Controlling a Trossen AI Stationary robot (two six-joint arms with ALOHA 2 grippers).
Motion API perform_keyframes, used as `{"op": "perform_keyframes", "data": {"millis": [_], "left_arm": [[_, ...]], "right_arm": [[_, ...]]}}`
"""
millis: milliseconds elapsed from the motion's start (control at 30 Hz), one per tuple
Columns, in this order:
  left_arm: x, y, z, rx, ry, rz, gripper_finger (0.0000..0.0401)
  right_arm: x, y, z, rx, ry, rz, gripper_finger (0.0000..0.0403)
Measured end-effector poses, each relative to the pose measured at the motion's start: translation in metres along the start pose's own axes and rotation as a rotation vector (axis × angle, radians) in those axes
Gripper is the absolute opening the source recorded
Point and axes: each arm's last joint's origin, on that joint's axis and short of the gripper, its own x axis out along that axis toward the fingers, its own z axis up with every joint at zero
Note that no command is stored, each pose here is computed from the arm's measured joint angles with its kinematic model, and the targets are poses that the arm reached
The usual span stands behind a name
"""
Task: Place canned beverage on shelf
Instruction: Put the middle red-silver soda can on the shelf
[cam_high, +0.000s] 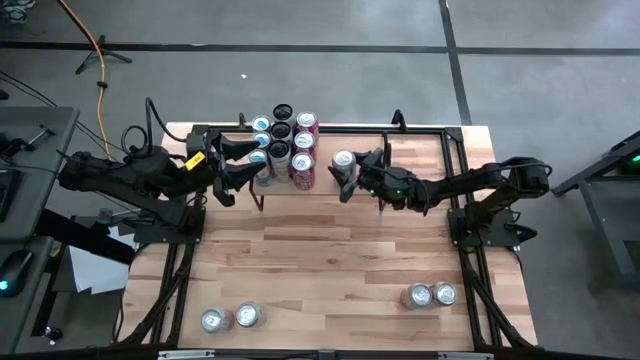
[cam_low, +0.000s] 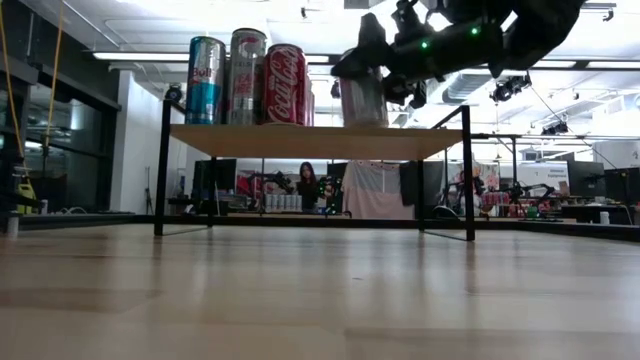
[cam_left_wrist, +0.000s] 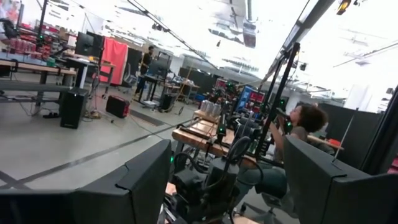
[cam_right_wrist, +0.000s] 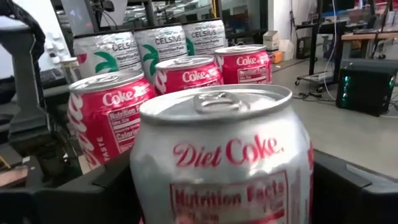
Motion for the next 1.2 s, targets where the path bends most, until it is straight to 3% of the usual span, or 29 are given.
{"op": "perform_keyframes", "data": {"millis": [500,767,1100,1200], "left_arm": [[0.0,0.0,0.0,0.028,0.0,0.001,0.0241],[-0.001,0.001,0.001,0.026,-0.004,0.001,0.0241],[-0.001,0.0,0.002,0.047,-0.009,0.0,0.0241],[-0.001,0.0,0.002,0.047,-0.01,0.001,0.0241]], "right_arm": [[-0.005,0.002,0.003,0.054,0.034,0.052,0.0333],[-0.021,-0.004,0.024,0.065,0.091,0.094,0.0334],[-0.042,-0.011,0.058,0.121,0.015,0.143,0.0335],[-0.045,-0.011,0.071,0.105,0.074,0.13,0.0335]]}}
